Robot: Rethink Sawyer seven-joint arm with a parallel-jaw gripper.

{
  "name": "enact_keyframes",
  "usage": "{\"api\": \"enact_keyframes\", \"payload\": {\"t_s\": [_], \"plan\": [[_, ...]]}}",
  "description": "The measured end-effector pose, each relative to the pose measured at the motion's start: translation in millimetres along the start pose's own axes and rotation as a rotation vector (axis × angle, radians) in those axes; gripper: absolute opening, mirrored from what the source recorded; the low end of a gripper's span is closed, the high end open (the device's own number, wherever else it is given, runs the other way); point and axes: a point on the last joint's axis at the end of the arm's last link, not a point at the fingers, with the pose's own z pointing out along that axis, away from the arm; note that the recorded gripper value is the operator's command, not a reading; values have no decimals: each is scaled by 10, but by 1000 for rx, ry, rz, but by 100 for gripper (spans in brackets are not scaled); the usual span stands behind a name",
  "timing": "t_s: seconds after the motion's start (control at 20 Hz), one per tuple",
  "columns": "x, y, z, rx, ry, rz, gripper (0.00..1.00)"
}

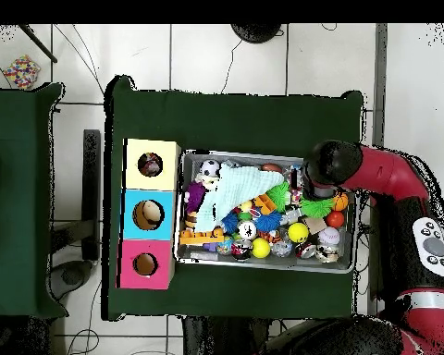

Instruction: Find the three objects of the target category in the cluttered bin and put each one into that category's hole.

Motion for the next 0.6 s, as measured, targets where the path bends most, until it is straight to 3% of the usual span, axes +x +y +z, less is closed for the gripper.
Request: {"api": "enact_keyframes", "payload": {"t_s": [0.6], "plan": [[8,3,29,1,4,-3,100]]}}
